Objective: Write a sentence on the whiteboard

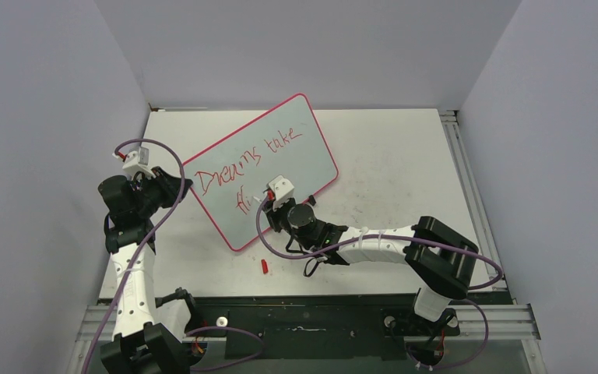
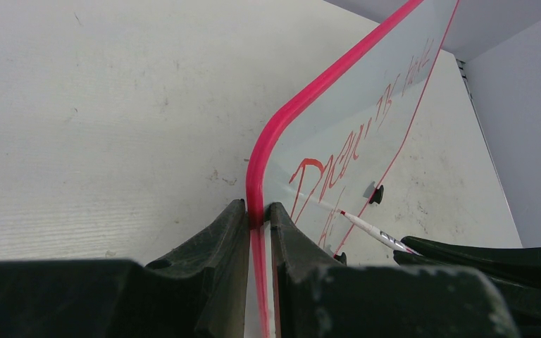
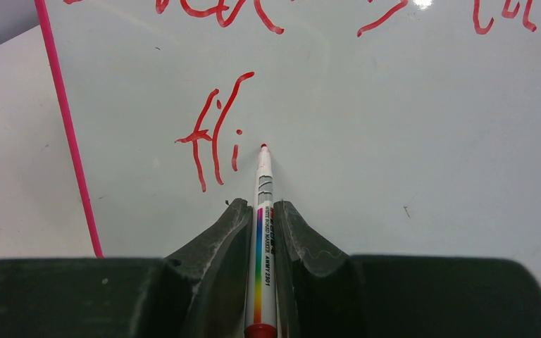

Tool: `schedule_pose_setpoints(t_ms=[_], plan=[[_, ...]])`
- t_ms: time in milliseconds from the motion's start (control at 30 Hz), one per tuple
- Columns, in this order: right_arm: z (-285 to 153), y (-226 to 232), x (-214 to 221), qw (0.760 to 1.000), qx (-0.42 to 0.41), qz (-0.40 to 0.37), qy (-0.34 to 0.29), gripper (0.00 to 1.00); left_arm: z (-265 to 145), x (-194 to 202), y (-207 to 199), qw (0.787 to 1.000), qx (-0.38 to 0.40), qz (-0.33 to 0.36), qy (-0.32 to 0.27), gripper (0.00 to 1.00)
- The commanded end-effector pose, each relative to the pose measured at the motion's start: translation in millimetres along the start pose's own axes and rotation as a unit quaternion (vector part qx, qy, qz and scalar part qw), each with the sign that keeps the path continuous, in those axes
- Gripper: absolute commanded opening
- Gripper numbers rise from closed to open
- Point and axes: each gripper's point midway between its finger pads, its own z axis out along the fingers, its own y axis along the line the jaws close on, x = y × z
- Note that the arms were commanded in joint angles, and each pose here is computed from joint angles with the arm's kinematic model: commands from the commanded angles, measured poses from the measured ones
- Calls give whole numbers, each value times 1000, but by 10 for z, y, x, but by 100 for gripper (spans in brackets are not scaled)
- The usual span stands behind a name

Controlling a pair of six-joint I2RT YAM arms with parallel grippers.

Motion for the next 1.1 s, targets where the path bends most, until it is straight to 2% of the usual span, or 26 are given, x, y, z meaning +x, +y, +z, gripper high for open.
schedule_pose_setpoints(t_ms=[0,733,1067], plan=[[55,65,-181,999,-16,4,-28,5,0,-66,-143,999,32,15,-8,13],[-107,141,78,1000,-22,1,1,5,-12,-70,-158,999,34,16,-10,13],[-85,11,20,1000,17,2,-5,5,-12,-65,-155,999,34,15,-9,13]])
